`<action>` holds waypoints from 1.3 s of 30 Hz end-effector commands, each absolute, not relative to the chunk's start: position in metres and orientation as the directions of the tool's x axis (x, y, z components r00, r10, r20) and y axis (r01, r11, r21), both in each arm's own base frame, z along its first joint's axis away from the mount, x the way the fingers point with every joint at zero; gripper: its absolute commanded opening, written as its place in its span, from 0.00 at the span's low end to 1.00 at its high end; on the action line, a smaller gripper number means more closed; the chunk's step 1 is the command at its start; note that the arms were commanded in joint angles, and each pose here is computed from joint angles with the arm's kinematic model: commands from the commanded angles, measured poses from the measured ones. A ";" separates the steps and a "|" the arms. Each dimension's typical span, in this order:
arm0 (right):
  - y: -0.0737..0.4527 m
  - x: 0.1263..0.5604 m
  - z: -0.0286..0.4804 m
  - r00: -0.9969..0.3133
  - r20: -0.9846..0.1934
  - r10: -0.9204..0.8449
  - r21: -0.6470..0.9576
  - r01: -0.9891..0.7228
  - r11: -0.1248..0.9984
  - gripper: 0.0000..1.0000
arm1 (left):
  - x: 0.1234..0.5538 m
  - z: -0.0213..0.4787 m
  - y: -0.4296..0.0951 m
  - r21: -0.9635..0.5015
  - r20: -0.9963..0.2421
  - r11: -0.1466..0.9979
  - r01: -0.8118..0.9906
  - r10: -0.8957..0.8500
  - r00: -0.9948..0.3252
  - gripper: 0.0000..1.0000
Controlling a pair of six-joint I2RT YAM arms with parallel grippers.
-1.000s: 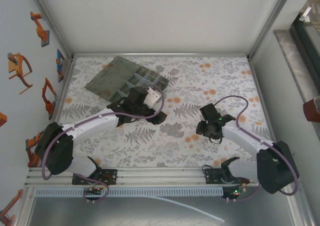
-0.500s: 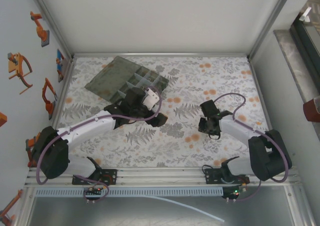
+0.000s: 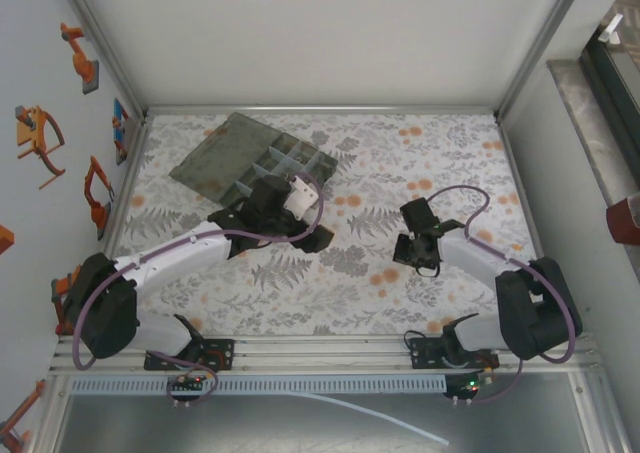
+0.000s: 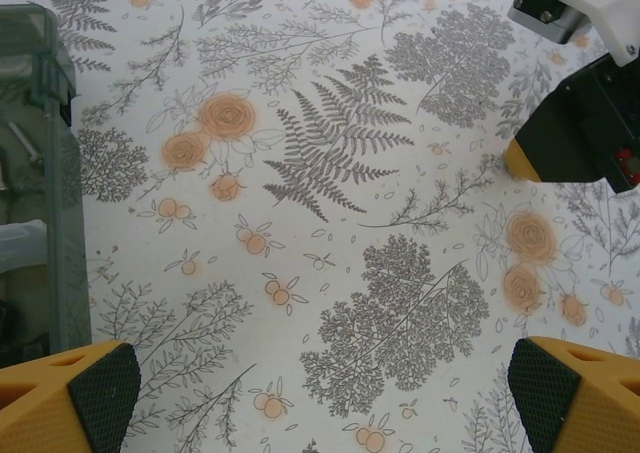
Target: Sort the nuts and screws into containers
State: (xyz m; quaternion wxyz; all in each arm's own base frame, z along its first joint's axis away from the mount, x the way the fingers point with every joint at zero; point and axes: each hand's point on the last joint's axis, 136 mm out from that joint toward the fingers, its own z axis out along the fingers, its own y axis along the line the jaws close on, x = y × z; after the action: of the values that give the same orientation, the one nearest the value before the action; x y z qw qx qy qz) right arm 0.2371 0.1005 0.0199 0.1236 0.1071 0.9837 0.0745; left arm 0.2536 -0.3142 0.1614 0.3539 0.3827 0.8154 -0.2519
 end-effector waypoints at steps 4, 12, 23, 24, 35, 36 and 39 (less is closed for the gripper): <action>0.125 0.262 0.049 -0.935 -0.302 0.185 0.291 0.094 0.952 0.00 | 0.286 0.181 -0.272 -0.090 -0.777 0.752 0.654 0.357 -0.518 0.97; 0.180 0.319 0.108 -0.881 -0.460 0.107 0.459 -0.133 0.878 0.00 | 0.317 0.202 -0.215 -0.209 -0.782 0.868 0.450 0.127 -0.609 0.97; 0.265 0.420 0.163 -0.813 -0.583 0.017 0.518 -0.356 0.778 0.00 | 0.351 0.205 -0.185 -0.352 -0.758 0.877 0.328 -0.062 -0.649 0.97; 0.271 0.429 0.166 -0.809 -0.588 0.010 0.520 -0.368 0.771 0.00 | 0.356 0.205 -0.184 -0.369 -0.755 0.870 0.327 -0.076 -0.652 0.97; 0.347 0.465 0.166 -0.734 -0.674 -0.081 0.524 -0.552 0.648 0.00 | 0.394 0.181 -0.167 -0.444 -0.750 0.825 0.350 -0.129 -0.648 0.97; 0.352 0.466 0.166 -0.731 -0.678 -0.084 0.527 -0.562 0.637 0.00 | 0.397 0.179 -0.166 -0.444 -0.750 0.824 0.353 -0.127 -0.649 0.97; 0.365 0.471 0.164 -0.720 -0.688 -0.087 0.533 -0.584 0.612 0.00 | 0.405 0.172 -0.162 -0.446 -0.755 0.819 0.361 -0.128 -0.643 0.97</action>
State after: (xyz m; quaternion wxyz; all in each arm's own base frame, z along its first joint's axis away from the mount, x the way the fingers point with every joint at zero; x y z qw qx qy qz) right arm 0.4639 0.3480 0.1439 0.2903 -0.1707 0.8666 0.3681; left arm 0.3997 -0.1560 0.1686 0.4041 0.0486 0.8735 -0.2669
